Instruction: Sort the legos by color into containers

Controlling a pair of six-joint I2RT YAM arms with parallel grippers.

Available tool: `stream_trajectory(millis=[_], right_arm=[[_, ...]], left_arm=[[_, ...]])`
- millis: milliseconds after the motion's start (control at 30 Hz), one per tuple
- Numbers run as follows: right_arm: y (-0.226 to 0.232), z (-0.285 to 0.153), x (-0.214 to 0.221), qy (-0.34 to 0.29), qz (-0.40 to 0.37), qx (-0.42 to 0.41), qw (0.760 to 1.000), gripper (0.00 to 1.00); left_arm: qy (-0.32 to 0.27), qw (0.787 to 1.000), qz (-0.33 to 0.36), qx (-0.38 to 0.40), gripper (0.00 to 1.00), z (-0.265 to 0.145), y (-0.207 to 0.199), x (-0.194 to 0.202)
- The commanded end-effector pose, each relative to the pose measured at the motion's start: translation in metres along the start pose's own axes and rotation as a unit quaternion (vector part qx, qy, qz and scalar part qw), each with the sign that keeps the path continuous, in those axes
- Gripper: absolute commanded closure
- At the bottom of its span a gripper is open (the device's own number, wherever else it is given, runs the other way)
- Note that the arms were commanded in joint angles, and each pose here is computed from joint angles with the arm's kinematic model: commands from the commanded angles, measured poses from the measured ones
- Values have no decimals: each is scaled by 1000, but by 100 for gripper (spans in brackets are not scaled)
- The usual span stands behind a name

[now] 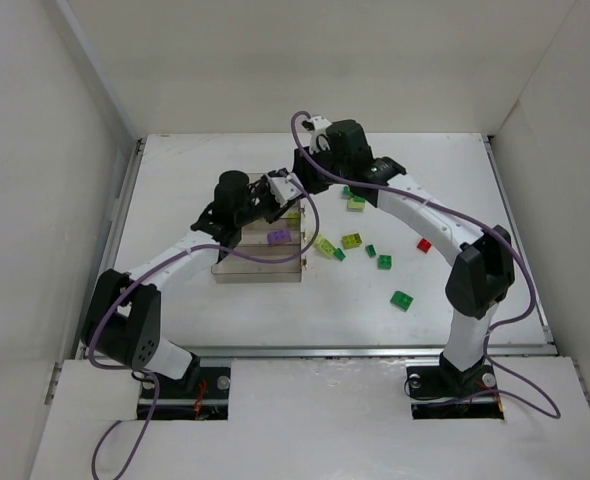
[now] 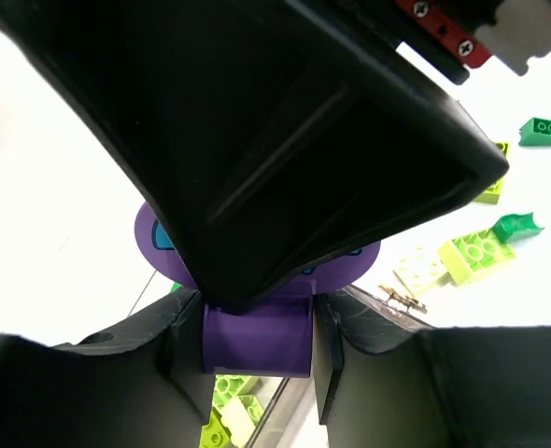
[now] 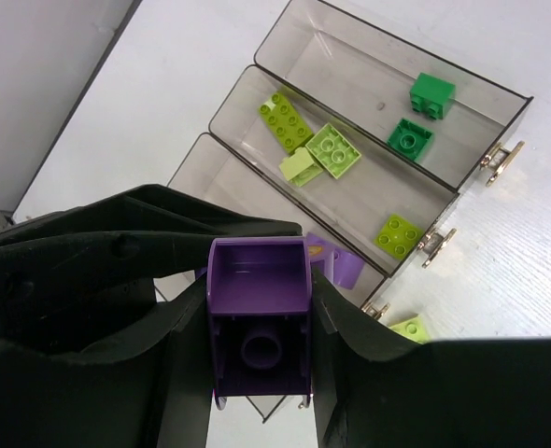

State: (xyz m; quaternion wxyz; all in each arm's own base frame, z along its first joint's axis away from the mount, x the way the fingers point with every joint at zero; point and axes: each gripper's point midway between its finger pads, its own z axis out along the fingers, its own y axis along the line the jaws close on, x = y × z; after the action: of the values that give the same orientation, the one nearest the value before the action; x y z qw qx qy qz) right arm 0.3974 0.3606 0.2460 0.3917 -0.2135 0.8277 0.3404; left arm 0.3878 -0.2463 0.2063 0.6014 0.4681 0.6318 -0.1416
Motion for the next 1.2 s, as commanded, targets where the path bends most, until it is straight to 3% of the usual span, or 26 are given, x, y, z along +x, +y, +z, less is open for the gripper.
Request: stream_trajectory(millis=[0,67,200,400,633,967,1133,1167], right_arm=[[10,-6,-5,-8,-10,-12,1000,100],[11,-6,-5,-6,-10,-17,1000,100],[4,-7,-9,-13,-19,5,1000,100],[-22,-17,-35,-42,-5,38,998,100],[-32,-17,-54,-61,-9,58,996,100],[-47,-10,-36,-39,0,73,997,100],[-52,-12,-22,-26,5,81,996,100],[-52,-12,-22,-26,5,81,996,100]], left_arm=[[-54,998,24,-23,88,-4,18,-42],[-55,998,19,-22,100,-4,18,-42],[-30,999,-7,-16,100,-8,15,-29],[63,994,-83,-32,100,-35,16,35],[96,988,-111,-40,100,-55,15,63],[142,982,-124,-11,100,-59,-2,105],[168,980,-108,-5,80,-60,-7,125],[168,980,-108,-5,71,-60,-7,125]])
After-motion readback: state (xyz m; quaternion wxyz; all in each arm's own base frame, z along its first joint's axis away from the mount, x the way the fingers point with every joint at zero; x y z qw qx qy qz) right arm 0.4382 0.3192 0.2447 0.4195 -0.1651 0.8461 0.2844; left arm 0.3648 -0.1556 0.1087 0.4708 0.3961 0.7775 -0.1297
